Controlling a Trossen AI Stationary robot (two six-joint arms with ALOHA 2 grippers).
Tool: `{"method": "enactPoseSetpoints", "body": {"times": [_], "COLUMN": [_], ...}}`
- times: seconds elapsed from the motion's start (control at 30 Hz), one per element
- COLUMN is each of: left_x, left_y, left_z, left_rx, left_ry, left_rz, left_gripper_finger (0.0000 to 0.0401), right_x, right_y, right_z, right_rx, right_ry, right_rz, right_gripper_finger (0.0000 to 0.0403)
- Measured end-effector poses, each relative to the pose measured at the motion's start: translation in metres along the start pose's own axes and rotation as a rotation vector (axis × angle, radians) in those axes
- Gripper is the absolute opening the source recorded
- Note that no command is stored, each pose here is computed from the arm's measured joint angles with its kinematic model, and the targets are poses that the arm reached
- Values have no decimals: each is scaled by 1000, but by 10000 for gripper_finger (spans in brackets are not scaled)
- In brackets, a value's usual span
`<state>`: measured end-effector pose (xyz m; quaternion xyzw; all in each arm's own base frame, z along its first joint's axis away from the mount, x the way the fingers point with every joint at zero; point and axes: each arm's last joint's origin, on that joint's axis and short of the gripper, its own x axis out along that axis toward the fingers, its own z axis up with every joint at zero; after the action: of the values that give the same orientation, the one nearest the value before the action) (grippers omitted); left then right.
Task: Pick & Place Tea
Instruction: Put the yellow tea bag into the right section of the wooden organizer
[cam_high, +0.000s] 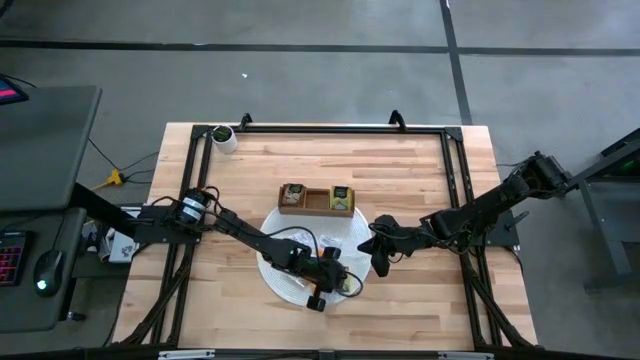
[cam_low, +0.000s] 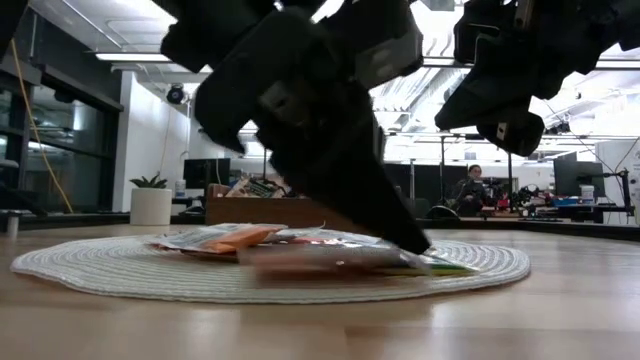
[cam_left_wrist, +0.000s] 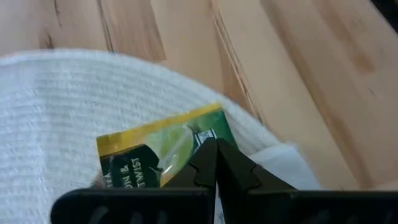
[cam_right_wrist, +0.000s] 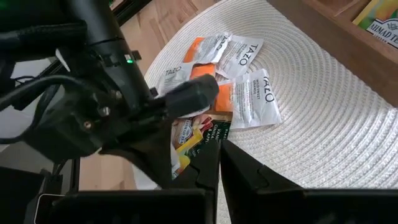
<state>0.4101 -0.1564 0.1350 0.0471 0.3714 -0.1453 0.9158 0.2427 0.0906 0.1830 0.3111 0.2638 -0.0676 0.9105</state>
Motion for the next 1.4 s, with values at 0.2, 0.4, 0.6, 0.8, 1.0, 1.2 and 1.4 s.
{"method": "enactPoseSetpoints", "body": {"times": [0.2, 0.4, 0.6, 0.8, 1.0, 1.2, 1.4], "left_x": [4, 3, 3, 3, 3, 3, 3], "left_y": [6, 7, 6, 6, 7, 8, 8], "left_z": [0, -3, -4, -5, -5, -6, -6], "left_rx": [-9, -9, -7, -5, -4, 2, 5], "left_ry": [12, 52, 65, 71, 77, 77, 77], "left_rz": [11, 18, 26, 47, 60, 85, 86], "left_gripper_finger": [0, 0, 0, 0, 0, 0, 0], "right_x": [0, -3, 10, 40, 62, 70, 73], "right_y": [1, 7, 9, 5, -7, -19, -28], "right_z": [-1, -10, -22, -37, -40, -38, -33], "right_rx": [12, 49, 113, 174, 249, 298, 364], "right_ry": [22, 58, 88, 118, 116, 151, 175], "right_rz": [19, 46, 53, 112, 110, 96, 59], "right_gripper_finger": [12, 21, 87, 173, 227, 238, 239]}}
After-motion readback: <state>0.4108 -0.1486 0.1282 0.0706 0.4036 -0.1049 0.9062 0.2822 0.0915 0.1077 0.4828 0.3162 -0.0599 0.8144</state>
